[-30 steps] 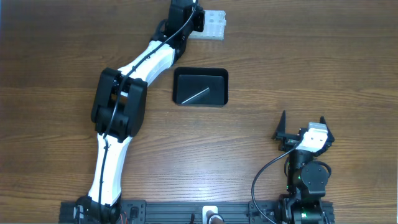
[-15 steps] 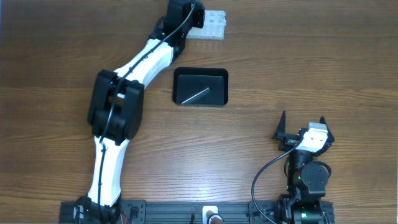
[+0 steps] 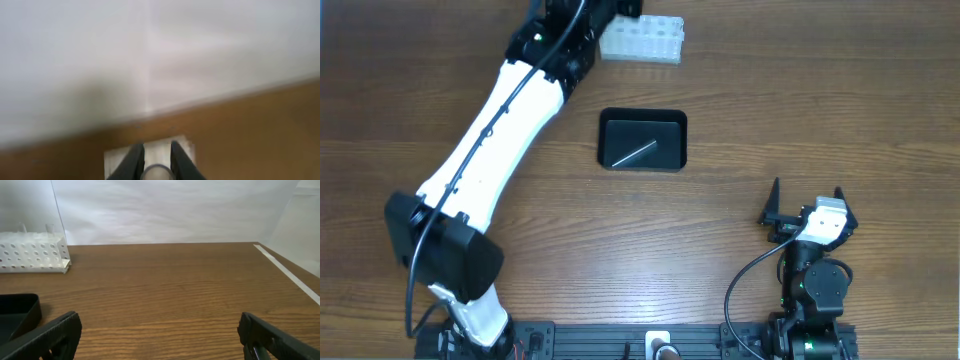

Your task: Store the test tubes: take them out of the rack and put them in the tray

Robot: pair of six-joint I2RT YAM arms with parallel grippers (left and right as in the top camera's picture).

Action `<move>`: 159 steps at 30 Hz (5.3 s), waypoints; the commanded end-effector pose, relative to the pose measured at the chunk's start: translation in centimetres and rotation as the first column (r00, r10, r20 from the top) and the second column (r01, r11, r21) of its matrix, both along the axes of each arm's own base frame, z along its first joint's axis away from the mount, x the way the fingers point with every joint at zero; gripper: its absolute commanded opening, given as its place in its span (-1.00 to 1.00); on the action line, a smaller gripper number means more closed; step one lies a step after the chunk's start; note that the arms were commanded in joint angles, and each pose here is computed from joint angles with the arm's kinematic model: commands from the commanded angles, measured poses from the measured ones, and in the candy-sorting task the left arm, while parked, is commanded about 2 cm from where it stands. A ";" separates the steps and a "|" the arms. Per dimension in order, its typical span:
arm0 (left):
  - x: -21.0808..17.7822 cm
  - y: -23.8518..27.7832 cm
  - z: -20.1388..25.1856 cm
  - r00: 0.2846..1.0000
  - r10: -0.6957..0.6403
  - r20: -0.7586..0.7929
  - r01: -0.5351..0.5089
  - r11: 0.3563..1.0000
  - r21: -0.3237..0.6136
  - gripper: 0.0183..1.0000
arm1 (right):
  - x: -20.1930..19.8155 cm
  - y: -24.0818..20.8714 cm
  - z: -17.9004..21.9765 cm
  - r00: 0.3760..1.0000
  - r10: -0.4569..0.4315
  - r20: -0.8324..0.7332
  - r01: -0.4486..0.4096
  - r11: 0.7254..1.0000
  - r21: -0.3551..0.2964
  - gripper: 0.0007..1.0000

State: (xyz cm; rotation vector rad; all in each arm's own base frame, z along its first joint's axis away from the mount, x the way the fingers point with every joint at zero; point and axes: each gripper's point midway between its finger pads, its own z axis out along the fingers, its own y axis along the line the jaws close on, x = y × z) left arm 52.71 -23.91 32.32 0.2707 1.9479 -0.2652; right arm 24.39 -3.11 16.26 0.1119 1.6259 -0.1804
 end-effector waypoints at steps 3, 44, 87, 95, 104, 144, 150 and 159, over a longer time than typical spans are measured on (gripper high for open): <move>-4.4 1.7 -11.5 0.900 0.243 -0.361 -0.218 0.970 0.109 -0.91 | -0.1 -0.3 -0.1 1.000 -0.016 0.003 0.016 1.000 -0.005 0.99; -8.5 4.8 -15.5 0.823 0.424 -0.378 -0.371 0.905 0.208 0.17 | -0.1 -0.3 -0.1 1.000 -0.016 0.003 0.016 1.000 -0.005 0.99; -24.4 20.6 -12.2 0.921 0.260 0.290 -0.215 0.960 -0.177 1.00 | -0.1 -0.3 -0.1 1.000 -0.016 0.003 0.016 1.000 -0.005 0.99; -26.4 20.9 -13.6 0.897 0.263 0.354 -0.202 0.959 -0.200 1.00 | -0.1 -0.3 -0.1 1.000 -0.016 0.003 0.016 1.000 -0.005 0.99; -27.2 20.8 -17.5 0.942 0.248 0.226 -0.217 0.964 -0.154 1.00 | -0.1 -0.3 -0.1 1.000 -0.016 0.003 0.016 1.000 -0.005 0.99; -28.1 22.5 -16.7 0.918 0.302 0.257 -0.260 0.948 -0.184 1.00 | -0.1 -0.3 -0.1 1.000 -0.016 0.003 0.016 1.000 -0.005 0.98; -28.1 22.5 -16.7 0.918 0.302 0.257 -0.260 0.948 -0.184 1.00 | -0.1 -0.3 -0.1 1.000 -0.016 0.003 0.016 1.000 -0.005 0.98; -28.1 22.5 -16.7 0.918 0.302 0.257 -0.260 0.948 -0.184 1.00 | -0.1 -0.3 -0.1 1.000 -0.016 0.003 0.016 1.000 -0.005 0.98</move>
